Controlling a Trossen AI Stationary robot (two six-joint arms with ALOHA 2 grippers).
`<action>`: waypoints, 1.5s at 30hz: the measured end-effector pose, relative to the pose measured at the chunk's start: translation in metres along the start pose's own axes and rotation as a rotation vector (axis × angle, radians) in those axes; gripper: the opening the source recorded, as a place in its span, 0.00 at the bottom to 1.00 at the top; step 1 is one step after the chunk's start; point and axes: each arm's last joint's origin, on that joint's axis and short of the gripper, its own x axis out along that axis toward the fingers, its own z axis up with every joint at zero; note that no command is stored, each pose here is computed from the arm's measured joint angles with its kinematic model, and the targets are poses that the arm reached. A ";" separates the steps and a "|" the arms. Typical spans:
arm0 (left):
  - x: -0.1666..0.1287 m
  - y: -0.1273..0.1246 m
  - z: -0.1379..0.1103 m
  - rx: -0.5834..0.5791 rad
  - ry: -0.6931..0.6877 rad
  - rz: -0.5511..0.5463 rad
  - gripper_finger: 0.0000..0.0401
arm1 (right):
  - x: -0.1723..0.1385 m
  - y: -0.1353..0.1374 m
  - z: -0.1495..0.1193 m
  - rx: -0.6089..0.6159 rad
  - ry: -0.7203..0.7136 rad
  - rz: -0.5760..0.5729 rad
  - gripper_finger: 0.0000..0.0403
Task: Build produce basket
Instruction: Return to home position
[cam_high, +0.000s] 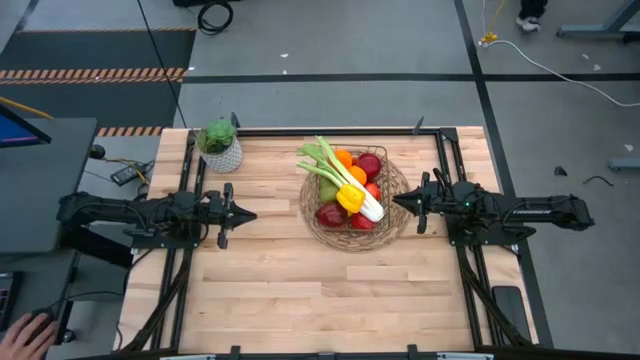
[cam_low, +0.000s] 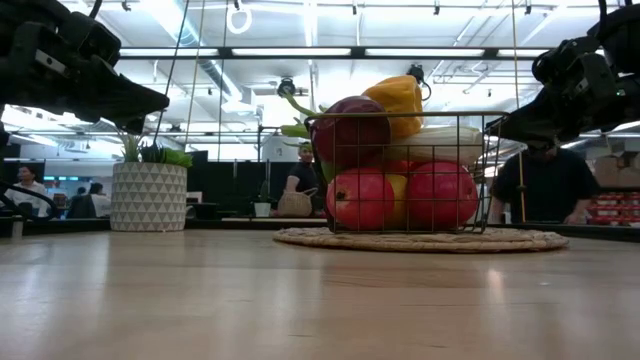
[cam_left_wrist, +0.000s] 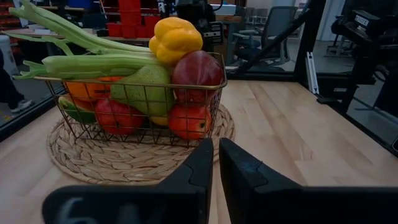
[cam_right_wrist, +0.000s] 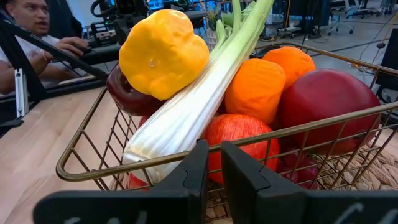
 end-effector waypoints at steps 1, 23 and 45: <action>0.000 0.000 0.000 0.000 0.000 0.000 0.09 | 0.000 0.000 0.000 0.000 0.000 0.000 0.12; 0.000 0.000 0.000 0.000 0.001 0.000 0.07 | 0.000 0.000 0.000 0.000 0.000 0.000 0.12; 0.000 0.000 0.000 0.000 0.000 0.000 0.07 | 0.000 0.000 0.000 0.000 0.000 0.000 0.12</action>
